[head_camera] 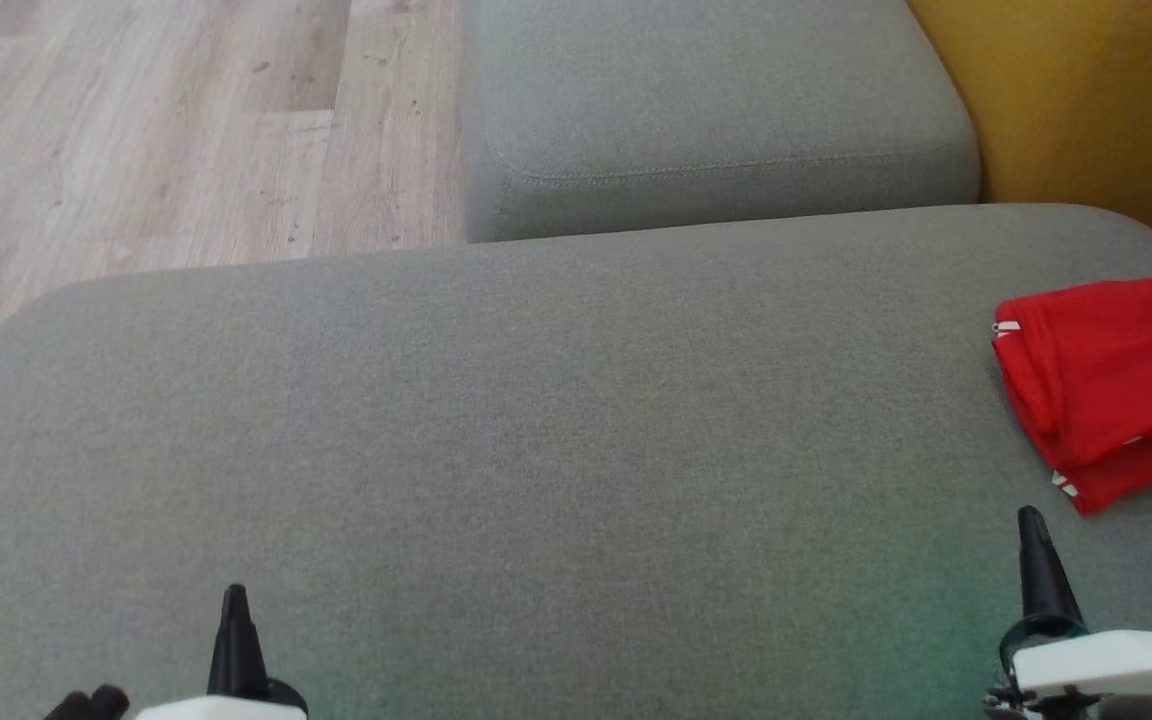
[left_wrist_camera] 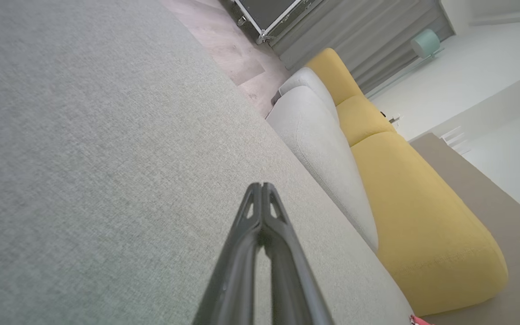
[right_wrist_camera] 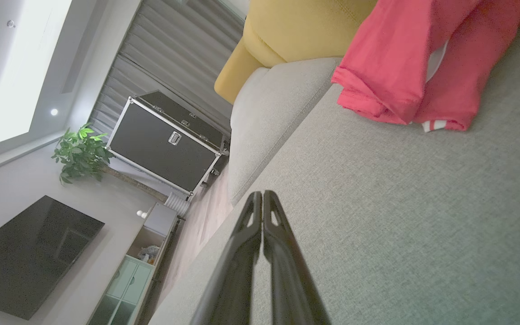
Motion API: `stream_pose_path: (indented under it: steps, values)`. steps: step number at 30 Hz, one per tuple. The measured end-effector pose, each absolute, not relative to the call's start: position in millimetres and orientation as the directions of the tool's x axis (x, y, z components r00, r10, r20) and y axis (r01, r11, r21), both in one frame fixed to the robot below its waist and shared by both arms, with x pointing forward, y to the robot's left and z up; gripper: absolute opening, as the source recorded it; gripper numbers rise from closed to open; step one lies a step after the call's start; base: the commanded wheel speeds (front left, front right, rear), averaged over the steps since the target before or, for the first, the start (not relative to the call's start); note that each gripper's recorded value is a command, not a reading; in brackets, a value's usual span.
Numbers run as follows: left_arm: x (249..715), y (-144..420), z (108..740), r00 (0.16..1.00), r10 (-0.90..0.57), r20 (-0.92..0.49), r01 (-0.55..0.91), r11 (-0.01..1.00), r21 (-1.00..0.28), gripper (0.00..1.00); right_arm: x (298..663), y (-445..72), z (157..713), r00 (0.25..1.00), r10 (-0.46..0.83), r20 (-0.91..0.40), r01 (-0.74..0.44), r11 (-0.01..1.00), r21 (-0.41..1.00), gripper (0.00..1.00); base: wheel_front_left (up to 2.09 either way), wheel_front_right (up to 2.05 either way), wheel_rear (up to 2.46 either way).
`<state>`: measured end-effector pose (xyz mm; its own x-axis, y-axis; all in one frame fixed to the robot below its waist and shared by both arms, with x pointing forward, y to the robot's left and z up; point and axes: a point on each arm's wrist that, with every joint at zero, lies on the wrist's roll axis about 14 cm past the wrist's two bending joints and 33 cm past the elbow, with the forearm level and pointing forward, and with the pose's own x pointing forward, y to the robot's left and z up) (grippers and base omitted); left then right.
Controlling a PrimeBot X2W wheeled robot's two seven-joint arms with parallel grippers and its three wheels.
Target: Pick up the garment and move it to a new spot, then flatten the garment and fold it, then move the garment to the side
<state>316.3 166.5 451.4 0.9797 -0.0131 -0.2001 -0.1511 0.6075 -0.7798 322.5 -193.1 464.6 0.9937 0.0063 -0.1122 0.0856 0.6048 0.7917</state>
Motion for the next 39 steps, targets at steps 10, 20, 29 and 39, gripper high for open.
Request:
stream_pose_path:
  steps: [10,20,29,39]
  values:
    - [327,169,454,0.98,-0.022,-0.197,-0.16,0.506,-0.848,0.0,331,-198,466,0.993,-0.009,-0.117,0.105,0.505,0.857,0.0,0.0,0.0,0.0]
    - [337,171,457,0.982,-0.035,-0.188,-0.159,0.396,-0.904,0.0,340,-200,466,0.992,-0.016,-0.122,0.118,0.395,0.911,0.0,0.0,0.0,0.0]
    - [347,176,461,0.985,-0.036,-0.169,-0.151,0.291,-0.945,0.0,348,-202,467,0.992,-0.019,-0.123,0.123,0.288,0.95,0.0,0.0,0.0,0.0]
    - [356,181,464,0.988,-0.033,-0.153,-0.145,0.182,-0.973,0.0,358,-205,471,0.994,-0.024,-0.111,0.113,0.182,0.977,0.0,0.0,0.0,0.0]
